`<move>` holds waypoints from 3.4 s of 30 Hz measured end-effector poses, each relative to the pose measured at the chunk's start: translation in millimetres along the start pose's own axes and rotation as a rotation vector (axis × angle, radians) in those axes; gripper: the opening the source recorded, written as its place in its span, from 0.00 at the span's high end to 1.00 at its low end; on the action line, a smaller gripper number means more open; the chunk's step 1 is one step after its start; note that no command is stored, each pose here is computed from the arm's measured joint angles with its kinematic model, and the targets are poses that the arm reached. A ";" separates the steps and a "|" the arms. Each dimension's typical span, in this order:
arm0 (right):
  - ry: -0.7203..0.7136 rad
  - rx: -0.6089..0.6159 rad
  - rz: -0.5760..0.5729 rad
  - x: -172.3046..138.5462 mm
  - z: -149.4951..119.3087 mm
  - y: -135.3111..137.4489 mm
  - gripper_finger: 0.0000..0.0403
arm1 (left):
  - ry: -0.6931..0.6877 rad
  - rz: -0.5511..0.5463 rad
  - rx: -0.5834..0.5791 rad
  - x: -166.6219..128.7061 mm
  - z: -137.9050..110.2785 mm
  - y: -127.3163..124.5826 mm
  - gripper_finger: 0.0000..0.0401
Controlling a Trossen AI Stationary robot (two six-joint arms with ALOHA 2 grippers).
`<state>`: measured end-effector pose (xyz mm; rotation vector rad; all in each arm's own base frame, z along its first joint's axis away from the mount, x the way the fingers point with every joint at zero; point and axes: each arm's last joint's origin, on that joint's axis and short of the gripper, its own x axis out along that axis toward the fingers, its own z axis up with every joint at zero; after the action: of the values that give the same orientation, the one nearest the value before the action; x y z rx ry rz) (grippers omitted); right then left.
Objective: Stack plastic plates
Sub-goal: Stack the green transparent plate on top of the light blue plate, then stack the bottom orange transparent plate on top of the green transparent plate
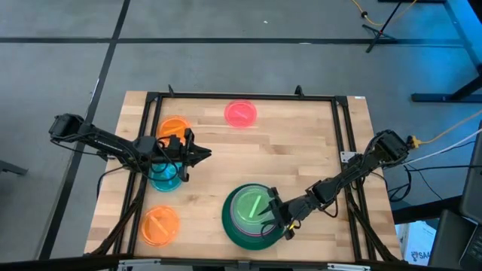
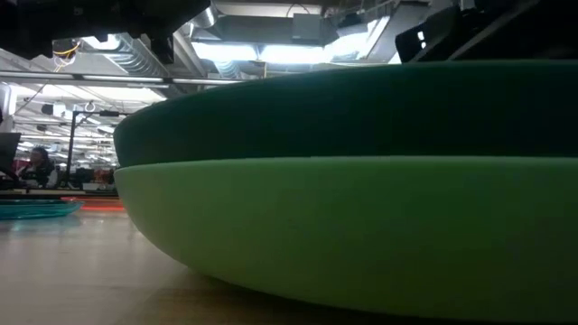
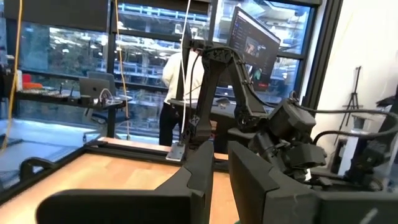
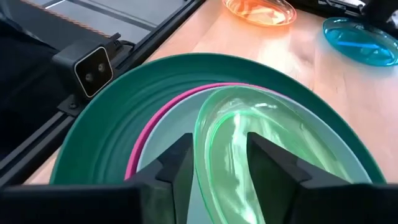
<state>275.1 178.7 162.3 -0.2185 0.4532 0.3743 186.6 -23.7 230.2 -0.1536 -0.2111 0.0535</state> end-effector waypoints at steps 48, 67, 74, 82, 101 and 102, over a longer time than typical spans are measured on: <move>-0.025 -0.005 0.052 -0.3 2.4 1.7 0.65 | 0.699 0.044 0.079 71.2 -16.8 -71.0 0.63; -0.044 0.000 0.015 -0.3 4.3 0.3 0.65 | 1.354 0.053 -0.278 2.2 -45.5 -105.7 0.63; -0.043 0.000 0.015 -0.2 4.2 0.2 0.65 | 1.527 0.043 -0.182 -25.3 -47.9 -114.9 0.63; -0.043 0.000 0.015 -0.3 4.2 0.3 0.65 | 1.600 0.057 -0.096 -44.2 -56.7 -113.0 0.63; -0.037 -0.005 -0.001 -0.2 3.7 -0.2 0.65 | 1.633 0.081 -0.112 -59.3 -75.2 -105.3 0.63; -0.037 -0.005 -0.001 -0.2 3.7 -0.2 0.65 | 1.633 0.081 -0.111 -59.3 -75.2 -105.3 0.63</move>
<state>276.4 179.5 165.6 -0.2159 0.4157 0.3783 148.5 -142.8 162.0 -0.2728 1.4241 -0.0154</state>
